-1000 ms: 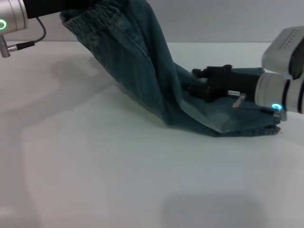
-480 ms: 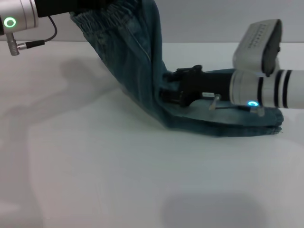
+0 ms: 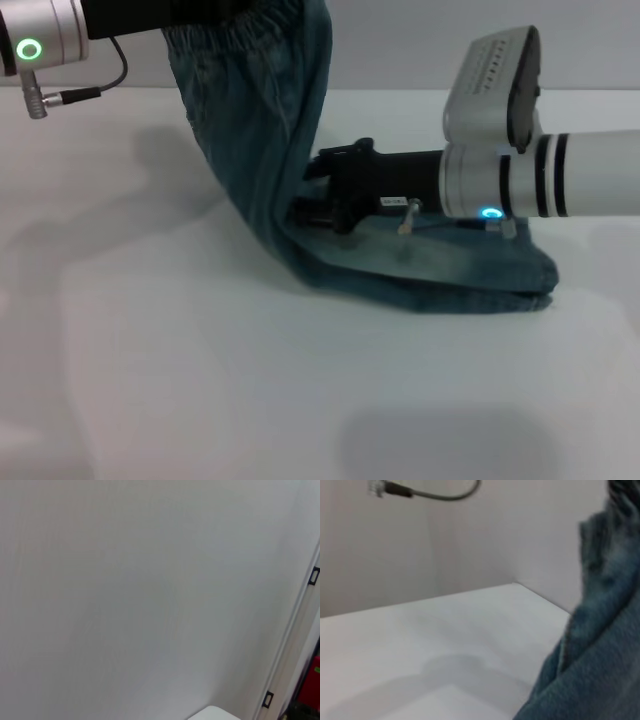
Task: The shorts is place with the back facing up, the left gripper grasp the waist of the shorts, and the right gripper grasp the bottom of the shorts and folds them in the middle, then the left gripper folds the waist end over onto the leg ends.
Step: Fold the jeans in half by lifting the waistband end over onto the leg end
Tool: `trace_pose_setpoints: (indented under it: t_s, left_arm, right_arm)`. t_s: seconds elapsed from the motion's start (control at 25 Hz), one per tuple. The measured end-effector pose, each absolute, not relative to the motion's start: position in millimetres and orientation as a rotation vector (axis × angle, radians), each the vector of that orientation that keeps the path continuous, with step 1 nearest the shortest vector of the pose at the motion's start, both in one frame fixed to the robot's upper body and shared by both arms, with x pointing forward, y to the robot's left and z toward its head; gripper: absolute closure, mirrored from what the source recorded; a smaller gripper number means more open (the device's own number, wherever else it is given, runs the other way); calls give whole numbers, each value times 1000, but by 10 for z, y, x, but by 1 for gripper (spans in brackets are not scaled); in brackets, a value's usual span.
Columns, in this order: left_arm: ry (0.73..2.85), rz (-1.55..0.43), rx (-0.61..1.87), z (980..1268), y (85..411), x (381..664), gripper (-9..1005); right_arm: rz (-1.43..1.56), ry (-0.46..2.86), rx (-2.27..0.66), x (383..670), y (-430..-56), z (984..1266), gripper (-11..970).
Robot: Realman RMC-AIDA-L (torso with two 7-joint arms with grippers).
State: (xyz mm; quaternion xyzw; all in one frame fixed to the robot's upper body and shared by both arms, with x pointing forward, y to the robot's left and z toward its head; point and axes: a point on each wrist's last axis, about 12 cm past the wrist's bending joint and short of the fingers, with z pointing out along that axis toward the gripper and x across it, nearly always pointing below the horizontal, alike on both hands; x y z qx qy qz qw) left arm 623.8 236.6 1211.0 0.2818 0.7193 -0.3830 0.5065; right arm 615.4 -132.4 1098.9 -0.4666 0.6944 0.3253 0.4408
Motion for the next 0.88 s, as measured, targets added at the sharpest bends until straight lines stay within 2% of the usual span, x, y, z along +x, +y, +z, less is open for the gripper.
trace_pose_setpoints:
  t_s: [0.24, 0.44, 0.88]
  left_arm:
    - [1733, -919, 687, 12106, 2363, 6235, 962]
    - [1733, -913, 684, 12095, 2377, 6232, 962]
    - [1756, -901, 668, 12026, 2446, 6206, 963]
  right_arm:
    - [884, 1668, -1221, 6091, -1139, 11129, 500]
    - [852, 1679, -1246, 6095, -1095, 11112, 500]
    - [805, 1773, -1127, 6038, -1416, 10902, 501]
